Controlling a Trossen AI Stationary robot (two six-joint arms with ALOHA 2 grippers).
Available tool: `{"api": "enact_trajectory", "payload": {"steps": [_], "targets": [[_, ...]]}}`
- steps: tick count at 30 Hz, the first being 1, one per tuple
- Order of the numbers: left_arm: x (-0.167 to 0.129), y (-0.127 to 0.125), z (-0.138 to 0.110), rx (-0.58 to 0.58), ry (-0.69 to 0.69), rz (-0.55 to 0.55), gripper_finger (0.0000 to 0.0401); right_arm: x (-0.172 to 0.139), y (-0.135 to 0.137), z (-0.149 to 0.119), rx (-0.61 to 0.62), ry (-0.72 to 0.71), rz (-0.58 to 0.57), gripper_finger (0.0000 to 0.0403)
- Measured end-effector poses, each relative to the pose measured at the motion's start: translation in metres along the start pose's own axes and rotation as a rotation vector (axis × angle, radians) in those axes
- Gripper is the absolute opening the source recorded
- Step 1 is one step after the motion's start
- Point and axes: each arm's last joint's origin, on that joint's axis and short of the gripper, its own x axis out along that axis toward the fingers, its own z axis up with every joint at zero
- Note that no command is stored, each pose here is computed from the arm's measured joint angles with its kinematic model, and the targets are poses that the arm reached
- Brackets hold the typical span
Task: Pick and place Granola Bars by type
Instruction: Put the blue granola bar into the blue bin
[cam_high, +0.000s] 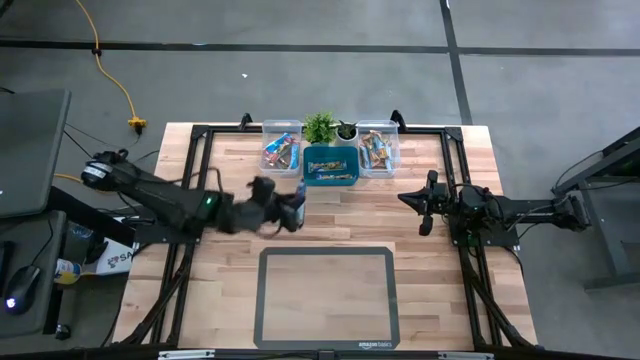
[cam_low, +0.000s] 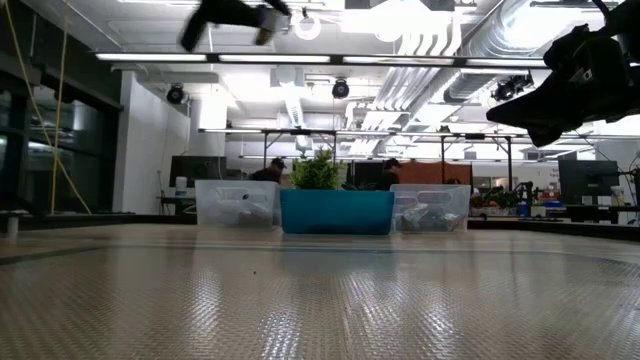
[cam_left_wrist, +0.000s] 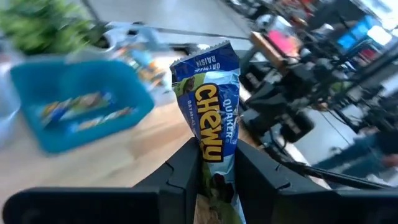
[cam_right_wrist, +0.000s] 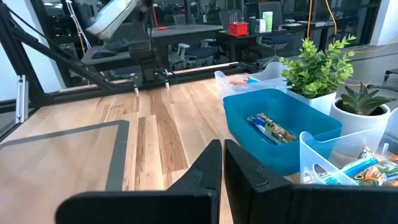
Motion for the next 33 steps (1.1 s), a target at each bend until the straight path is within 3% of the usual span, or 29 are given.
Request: {"api": "enact_trajectory", "payload": {"steps": [6, 17, 27, 33], "targets": [[0.035, 0.012, 0.039, 0.064, -0.02, -0.099, 0.0087, 0.0, 0.0, 0.0, 0.0, -0.001, 0.0, 0.0], [0.073, 0.066, 0.103, 0.24, 0.008, -0.197, 0.0087, 0.0, 0.0, 0.0, -0.001, 0.001, 0.0, 0.0], [0.094, 0.116, 0.134, 0.418, 0.069, -0.261, 0.0087, 0.0, 0.0, 0.0, 0.0, 0.001, -0.001, 0.0], [0.117, 0.13, 0.141, 0.511, 0.141, -0.29, 0.0087, 0.0, 0.0, 0.0, 0.0, 0.001, 0.0, 0.0]]}}
